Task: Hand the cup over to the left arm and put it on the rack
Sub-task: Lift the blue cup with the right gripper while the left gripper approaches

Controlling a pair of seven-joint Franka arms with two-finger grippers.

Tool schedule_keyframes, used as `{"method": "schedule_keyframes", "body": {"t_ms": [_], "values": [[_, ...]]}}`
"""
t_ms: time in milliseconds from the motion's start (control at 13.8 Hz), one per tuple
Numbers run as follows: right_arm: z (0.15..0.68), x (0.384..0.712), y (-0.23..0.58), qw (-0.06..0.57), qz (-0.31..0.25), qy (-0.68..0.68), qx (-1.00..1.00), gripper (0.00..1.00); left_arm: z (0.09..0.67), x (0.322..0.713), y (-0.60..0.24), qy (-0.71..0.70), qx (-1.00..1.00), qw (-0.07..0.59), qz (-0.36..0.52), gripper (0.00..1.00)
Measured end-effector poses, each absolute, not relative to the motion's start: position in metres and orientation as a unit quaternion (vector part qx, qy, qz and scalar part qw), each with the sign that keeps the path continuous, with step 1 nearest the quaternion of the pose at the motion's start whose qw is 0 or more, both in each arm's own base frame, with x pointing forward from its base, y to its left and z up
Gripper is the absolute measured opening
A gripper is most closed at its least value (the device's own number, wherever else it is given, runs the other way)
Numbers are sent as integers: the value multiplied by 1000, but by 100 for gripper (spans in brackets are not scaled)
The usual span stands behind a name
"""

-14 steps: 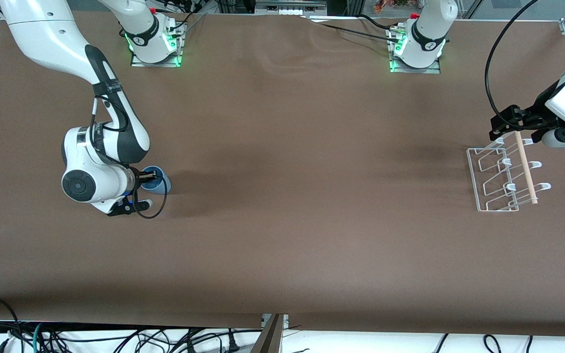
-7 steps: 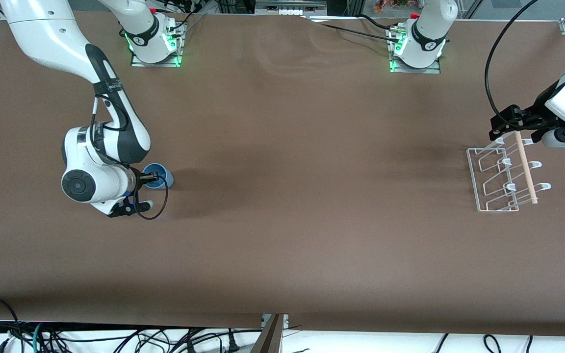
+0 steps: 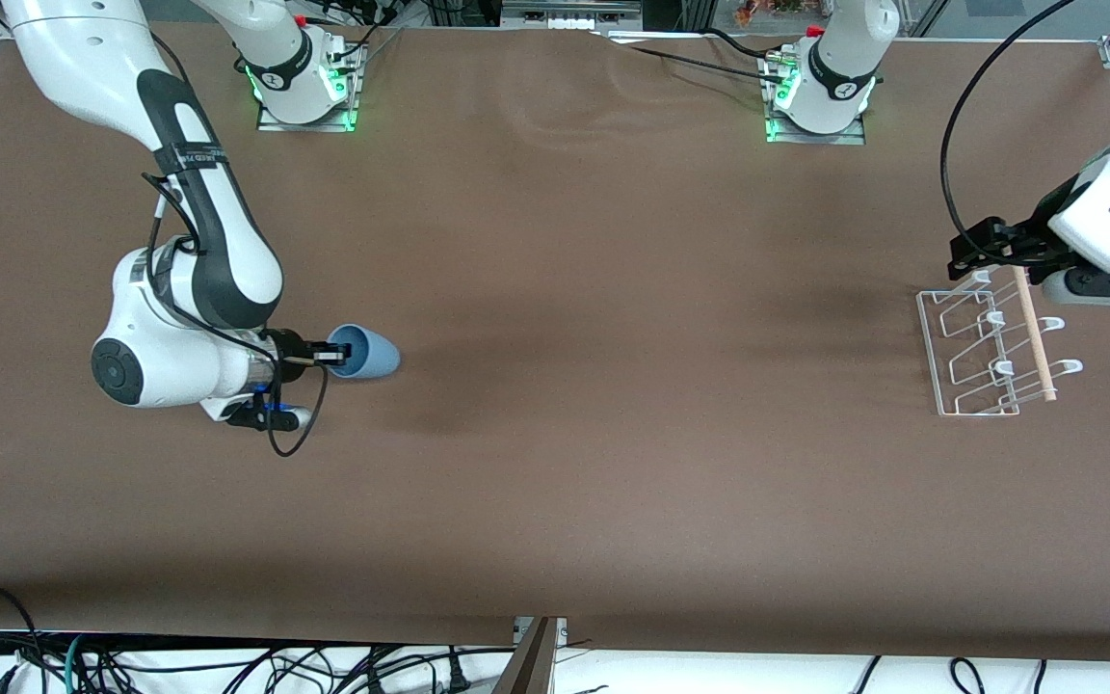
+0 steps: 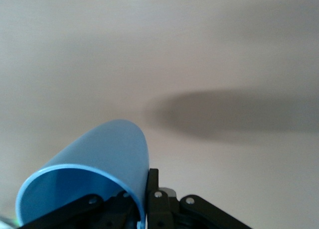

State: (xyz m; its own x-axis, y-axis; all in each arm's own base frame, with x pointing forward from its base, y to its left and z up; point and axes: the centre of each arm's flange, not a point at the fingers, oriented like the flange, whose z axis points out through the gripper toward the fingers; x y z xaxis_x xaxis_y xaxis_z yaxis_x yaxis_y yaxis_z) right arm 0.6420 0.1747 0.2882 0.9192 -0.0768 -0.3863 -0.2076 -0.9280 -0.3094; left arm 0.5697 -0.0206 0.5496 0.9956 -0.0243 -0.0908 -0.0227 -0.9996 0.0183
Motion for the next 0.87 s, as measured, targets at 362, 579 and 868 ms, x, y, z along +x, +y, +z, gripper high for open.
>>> {"method": "schedule_keyframes", "body": {"t_ms": [362,579,868], "values": [[320,633,281,275,201,179,-923,6,510,573,-51,-50,992,47,-108,100],[346,621,354,295,181,236,-908,6,492,581,-56,-123,982,95,-111,100],[381,603,424,332,187,283,-880,6,466,597,-54,-231,955,165,-82,100]]}}
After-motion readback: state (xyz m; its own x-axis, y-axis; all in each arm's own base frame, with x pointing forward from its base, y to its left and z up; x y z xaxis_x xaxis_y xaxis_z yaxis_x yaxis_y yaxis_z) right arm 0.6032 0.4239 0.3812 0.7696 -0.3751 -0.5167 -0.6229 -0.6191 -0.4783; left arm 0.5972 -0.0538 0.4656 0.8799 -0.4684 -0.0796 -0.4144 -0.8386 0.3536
